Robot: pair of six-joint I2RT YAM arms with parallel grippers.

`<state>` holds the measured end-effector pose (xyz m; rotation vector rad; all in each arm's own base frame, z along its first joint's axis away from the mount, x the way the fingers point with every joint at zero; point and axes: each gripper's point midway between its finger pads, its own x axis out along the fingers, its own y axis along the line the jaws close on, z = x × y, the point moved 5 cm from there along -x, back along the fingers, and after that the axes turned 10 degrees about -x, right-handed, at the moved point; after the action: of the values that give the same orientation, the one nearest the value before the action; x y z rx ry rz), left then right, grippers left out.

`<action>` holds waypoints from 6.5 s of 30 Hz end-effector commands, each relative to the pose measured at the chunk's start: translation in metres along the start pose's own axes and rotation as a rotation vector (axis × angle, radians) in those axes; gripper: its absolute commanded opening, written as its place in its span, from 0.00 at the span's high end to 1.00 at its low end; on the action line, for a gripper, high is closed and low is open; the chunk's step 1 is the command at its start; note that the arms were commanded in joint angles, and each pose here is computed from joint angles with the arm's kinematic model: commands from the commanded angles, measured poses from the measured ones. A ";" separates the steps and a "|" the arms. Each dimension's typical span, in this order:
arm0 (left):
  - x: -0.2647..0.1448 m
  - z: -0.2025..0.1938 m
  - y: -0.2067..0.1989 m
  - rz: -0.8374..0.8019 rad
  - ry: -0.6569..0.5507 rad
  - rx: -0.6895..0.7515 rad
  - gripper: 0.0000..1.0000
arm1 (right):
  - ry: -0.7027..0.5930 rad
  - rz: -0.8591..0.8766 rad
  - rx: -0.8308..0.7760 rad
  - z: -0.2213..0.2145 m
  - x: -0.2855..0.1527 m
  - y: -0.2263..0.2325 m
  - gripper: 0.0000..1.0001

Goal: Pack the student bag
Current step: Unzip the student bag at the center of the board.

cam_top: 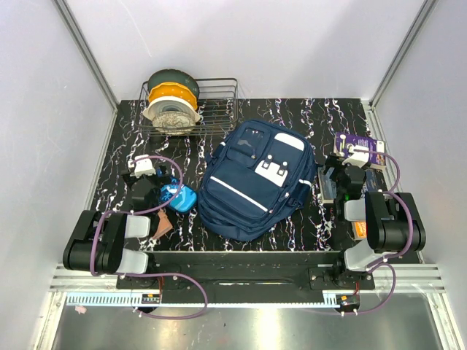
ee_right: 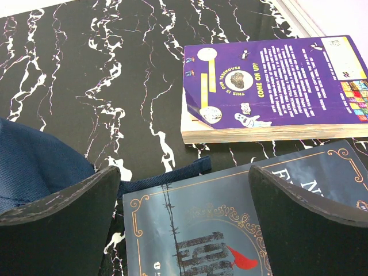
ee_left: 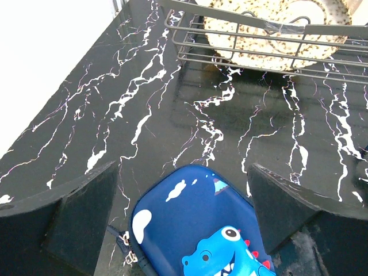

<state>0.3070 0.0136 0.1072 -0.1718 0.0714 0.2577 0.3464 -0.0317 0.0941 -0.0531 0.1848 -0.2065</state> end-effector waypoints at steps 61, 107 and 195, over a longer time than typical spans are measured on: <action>-0.106 -0.076 -0.207 -0.540 0.995 -0.211 0.09 | 0.710 0.694 0.366 0.052 -0.034 0.125 0.13; -0.185 0.040 -0.347 -1.042 0.615 -0.150 0.04 | 0.156 0.215 0.796 0.181 -0.050 0.080 1.00; -0.174 -0.012 -0.358 -0.951 0.501 -0.098 1.00 | 0.305 0.367 0.417 0.193 -0.046 0.073 1.00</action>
<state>0.2362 -0.4009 0.1536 -0.4363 0.5035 -0.7444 0.3347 0.0683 0.2419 0.5788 0.5926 0.0332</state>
